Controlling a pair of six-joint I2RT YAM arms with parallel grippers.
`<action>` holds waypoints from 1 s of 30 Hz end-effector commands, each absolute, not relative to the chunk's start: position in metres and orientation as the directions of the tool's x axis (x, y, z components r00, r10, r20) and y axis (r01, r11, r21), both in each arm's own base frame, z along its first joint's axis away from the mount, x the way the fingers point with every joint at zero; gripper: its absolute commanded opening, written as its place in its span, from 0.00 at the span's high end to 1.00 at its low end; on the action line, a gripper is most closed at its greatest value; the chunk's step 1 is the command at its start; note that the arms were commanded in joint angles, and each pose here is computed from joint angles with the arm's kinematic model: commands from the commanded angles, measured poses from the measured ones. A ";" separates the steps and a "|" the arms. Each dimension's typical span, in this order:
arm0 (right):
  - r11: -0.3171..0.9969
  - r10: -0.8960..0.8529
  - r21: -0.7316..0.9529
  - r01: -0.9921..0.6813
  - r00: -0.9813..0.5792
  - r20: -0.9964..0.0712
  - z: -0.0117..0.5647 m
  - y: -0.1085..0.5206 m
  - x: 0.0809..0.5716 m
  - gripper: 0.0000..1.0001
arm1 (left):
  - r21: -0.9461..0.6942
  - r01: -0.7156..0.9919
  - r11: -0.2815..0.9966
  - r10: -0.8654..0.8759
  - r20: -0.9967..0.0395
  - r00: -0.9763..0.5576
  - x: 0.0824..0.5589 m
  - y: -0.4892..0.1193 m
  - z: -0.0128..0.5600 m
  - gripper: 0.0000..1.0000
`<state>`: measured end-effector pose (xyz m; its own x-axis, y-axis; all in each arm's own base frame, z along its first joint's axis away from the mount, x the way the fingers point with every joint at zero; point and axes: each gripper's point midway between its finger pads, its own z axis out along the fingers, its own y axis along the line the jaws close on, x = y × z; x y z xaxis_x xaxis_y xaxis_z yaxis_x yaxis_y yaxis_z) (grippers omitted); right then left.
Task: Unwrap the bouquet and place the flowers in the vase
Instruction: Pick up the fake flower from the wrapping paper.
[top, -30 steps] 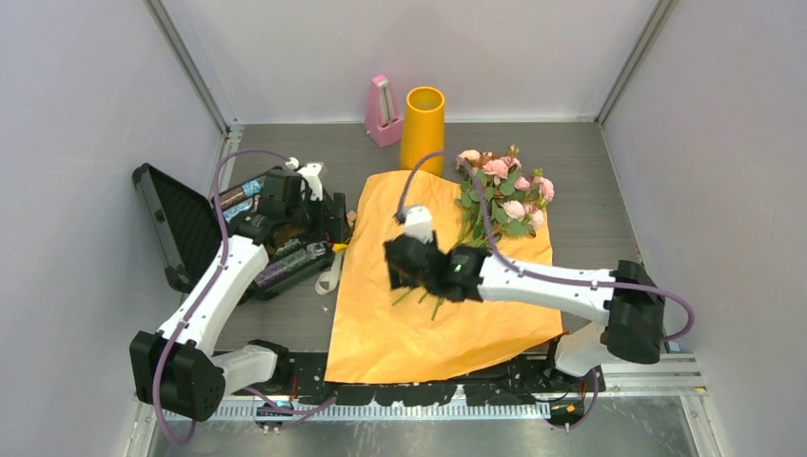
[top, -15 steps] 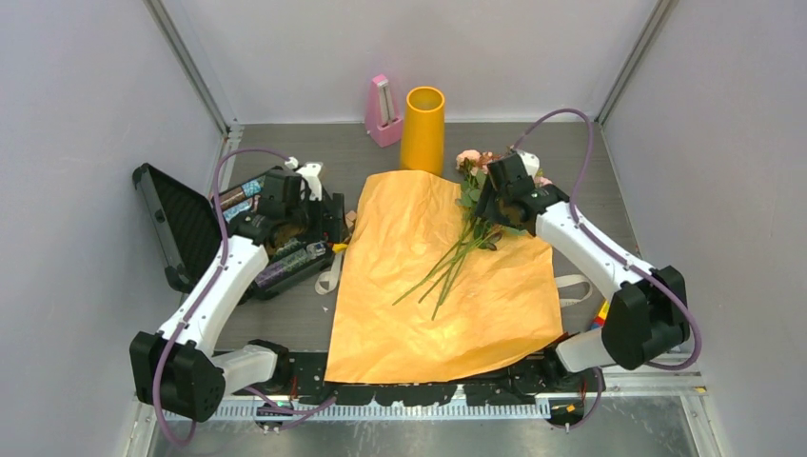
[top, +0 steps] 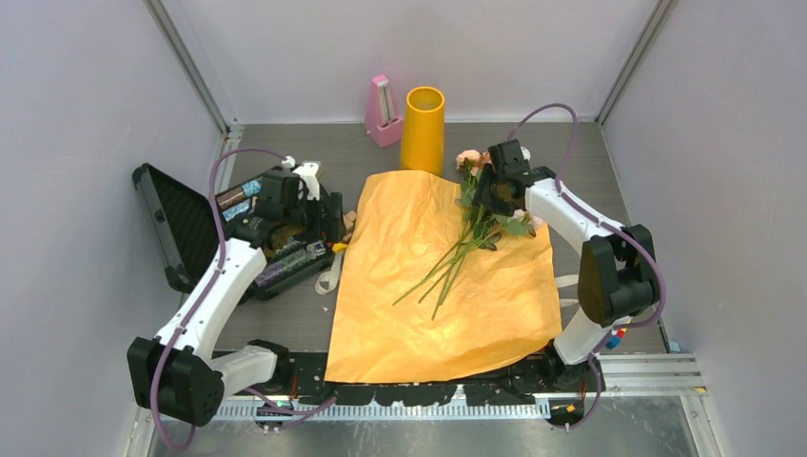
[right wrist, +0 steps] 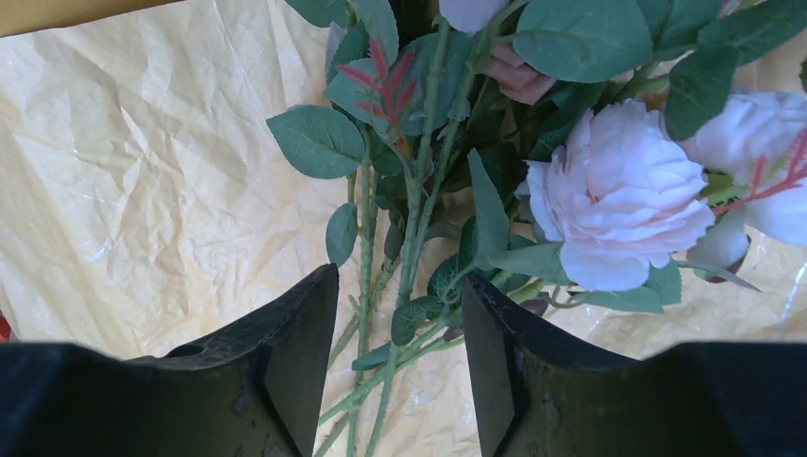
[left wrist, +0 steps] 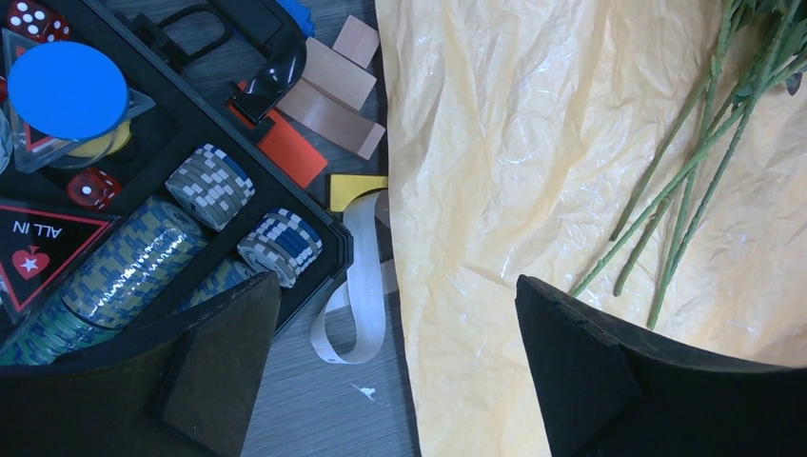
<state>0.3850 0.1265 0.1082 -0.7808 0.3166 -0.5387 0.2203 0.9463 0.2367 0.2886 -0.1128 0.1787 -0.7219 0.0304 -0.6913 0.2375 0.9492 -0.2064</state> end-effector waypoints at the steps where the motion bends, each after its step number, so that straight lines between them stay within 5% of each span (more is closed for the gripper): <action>1: 0.948 0.311 0.244 0.202 -0.742 -0.593 0.119 0.130 0.410 0.45 | -0.189 0.254 0.948 0.038 -0.728 -0.685 0.292 -0.112 0.189 0.03; 30: 0.948 0.314 0.156 0.277 -0.741 -0.593 0.081 0.123 0.446 0.60 | -0.180 0.247 0.952 0.037 -0.734 -0.678 0.291 -0.109 0.191 0.03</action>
